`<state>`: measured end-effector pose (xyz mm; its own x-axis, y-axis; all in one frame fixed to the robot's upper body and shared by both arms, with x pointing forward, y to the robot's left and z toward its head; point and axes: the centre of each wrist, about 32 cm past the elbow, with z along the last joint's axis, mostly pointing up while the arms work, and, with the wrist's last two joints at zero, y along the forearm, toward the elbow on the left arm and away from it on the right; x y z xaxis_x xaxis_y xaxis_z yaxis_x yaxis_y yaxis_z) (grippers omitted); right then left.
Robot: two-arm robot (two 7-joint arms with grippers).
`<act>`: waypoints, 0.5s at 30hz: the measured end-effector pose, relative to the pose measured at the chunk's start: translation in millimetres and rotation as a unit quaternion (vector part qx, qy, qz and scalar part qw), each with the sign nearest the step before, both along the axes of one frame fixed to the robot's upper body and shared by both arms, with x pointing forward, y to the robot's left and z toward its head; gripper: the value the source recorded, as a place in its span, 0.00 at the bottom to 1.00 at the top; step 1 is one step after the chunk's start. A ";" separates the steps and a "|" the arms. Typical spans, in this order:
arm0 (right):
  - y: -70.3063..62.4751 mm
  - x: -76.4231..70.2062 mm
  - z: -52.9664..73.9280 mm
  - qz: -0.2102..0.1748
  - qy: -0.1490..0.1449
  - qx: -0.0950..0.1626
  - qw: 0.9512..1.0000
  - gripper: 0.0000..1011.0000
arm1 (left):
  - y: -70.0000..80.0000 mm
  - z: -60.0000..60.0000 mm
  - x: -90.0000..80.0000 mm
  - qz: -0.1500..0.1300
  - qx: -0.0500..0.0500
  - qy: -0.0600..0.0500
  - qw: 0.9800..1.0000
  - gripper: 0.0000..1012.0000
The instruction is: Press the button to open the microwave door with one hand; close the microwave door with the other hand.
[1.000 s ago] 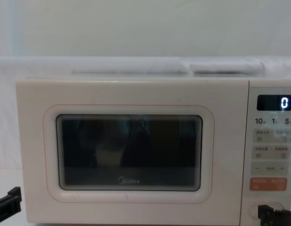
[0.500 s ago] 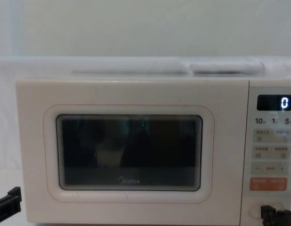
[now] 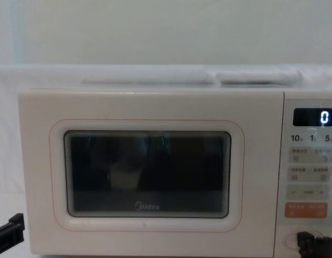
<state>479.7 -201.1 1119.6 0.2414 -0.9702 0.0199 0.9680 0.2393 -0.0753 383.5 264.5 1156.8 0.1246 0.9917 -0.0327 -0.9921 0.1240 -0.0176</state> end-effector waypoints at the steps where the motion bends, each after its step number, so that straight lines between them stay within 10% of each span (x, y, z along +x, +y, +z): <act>1: 0.1 0.4 0.1 0.000 0.000 0.000 1.000 0.00 | 0.0 0.0 0.0 0.000 0.000 0.000 1.000 0.99; 15: -0.9 3.7 -2.0 -0.003 0.003 -0.001 1.000 0.00 | 0.0 0.0 0.0 0.000 0.000 0.000 1.000 0.99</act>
<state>483.4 -202.0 1117.6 0.2354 -0.9717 0.0208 0.9690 0.2330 -0.0821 383.5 264.5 1156.8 0.1245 0.9917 -0.0327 -0.9921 0.1240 -0.0176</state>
